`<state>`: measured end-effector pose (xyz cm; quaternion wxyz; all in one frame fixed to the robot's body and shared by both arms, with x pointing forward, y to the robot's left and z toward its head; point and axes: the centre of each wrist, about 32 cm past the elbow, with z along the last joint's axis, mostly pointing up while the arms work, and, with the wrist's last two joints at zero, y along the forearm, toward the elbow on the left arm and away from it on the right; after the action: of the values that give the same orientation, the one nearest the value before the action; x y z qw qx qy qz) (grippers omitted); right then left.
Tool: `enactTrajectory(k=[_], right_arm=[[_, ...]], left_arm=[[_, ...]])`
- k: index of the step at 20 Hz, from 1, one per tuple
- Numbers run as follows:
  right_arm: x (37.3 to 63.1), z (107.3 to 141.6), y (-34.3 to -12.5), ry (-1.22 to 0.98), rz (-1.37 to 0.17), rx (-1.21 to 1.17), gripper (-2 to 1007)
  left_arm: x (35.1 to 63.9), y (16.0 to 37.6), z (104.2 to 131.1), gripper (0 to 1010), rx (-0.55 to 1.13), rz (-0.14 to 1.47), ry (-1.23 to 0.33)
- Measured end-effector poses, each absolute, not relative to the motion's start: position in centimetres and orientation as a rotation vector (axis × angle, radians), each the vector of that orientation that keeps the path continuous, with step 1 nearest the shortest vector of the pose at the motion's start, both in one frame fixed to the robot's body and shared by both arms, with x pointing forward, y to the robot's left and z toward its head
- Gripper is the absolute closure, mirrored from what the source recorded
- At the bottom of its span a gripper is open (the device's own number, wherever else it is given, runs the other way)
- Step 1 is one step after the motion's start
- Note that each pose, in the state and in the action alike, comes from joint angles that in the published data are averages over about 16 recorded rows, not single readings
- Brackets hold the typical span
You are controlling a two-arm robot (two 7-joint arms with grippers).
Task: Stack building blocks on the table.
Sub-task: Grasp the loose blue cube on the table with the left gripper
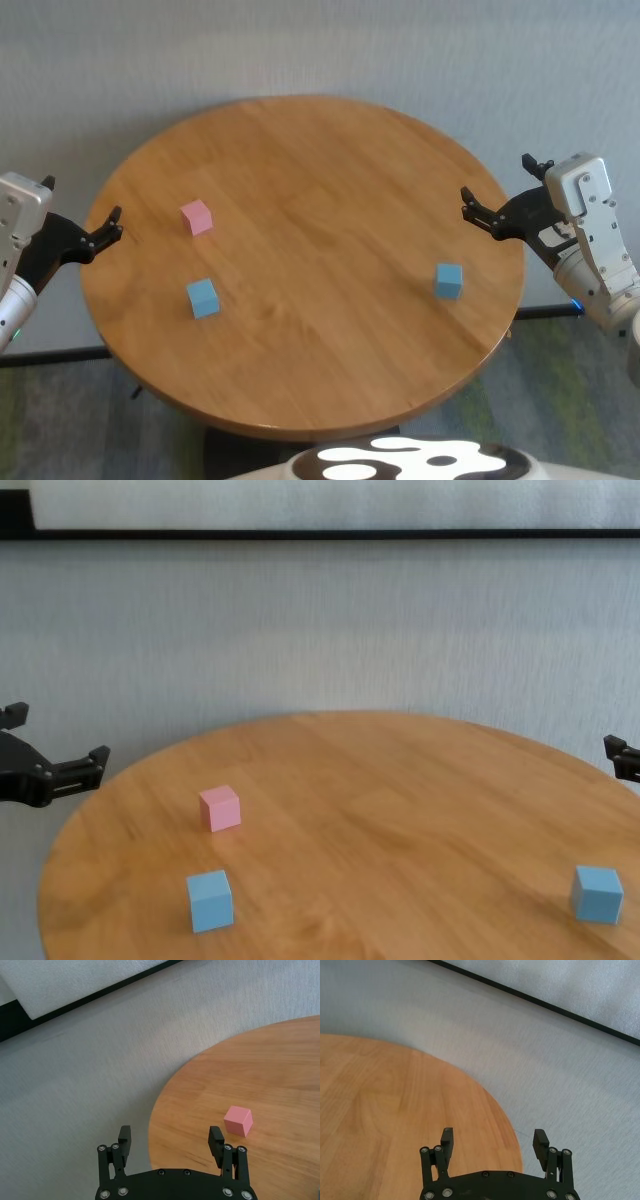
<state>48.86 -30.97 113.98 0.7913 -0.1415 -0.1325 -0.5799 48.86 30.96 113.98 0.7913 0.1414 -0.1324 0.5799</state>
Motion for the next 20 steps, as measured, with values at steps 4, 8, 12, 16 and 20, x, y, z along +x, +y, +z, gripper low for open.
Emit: enactTrajectory(k=[4, 8, 12, 16, 20], right_arm=[[48.86, 113.98, -30.97, -0.285, -1.248, -0.304, 0], [48.86, 113.98, -30.97, -0.285, -1.248, -0.304, 0], [48.86, 113.98, -30.97, -0.285, -1.248, -0.304, 0], [48.86, 113.98, -30.97, -0.285, -1.248, -0.304, 0], [48.86, 113.98, -30.97, -0.285, -1.248, -0.304, 0]], left_arm=[[48.86, 30.97, 113.98, 7, 0.304, 1.248, -0.285], [48.86, 30.97, 113.98, 7, 0.304, 1.248, -0.285], [48.86, 30.97, 113.98, 7, 0.304, 1.248, -0.285], [48.86, 30.97, 113.98, 7, 0.304, 1.248, -0.285], [48.86, 30.97, 113.98, 7, 0.304, 1.248, -0.285]])
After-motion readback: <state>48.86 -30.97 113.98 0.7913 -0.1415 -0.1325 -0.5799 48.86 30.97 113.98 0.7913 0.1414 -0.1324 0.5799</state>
